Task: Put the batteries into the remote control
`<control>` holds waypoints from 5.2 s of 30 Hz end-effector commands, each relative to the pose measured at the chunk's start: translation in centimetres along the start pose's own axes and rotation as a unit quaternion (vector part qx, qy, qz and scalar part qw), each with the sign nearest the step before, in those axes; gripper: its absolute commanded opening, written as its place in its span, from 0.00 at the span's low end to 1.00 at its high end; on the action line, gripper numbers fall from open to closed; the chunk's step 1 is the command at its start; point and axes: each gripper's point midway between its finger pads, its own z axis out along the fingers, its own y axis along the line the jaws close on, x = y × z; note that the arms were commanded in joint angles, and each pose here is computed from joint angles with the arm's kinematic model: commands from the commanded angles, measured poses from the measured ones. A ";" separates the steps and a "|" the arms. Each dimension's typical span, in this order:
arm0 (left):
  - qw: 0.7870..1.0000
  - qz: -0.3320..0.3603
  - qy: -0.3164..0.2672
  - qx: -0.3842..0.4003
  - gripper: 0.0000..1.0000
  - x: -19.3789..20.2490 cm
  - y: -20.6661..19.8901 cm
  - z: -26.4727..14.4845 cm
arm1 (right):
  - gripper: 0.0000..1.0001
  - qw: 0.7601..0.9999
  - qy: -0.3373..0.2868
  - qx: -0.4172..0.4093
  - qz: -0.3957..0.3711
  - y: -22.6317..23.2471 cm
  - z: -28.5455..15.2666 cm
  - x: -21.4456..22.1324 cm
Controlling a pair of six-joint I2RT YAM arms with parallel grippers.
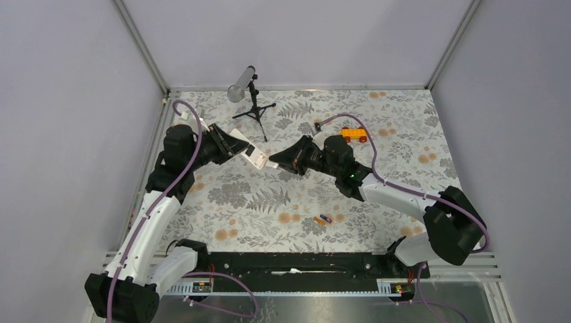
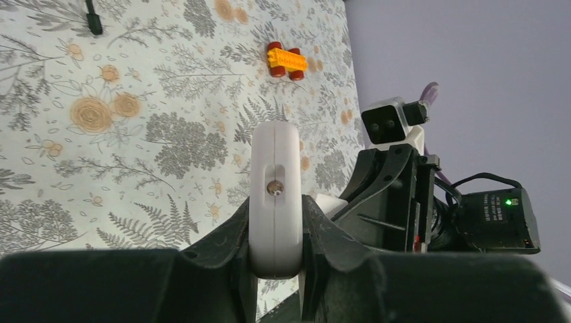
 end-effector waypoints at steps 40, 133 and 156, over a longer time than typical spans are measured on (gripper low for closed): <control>0.993 0.089 -0.026 0.076 0.00 -0.7 -2.3 -0.5 | 0.42 0.885 -0.025 0.419 -0.202 -22.9 -15.5 -7.4; 0.924 0.079 0.164 0.335 0.21 5.2 -11.5 -5.7 | 0.01 0.941 0.037 -0.188 -0.280 7.6 -5.7 1.5; 0.979 0.165 0.028 0.114 0.00 2.3 -3.4 -2.4 | 0.32 0.911 0.085 0.266 -0.302 -10.5 -14.2 -0.5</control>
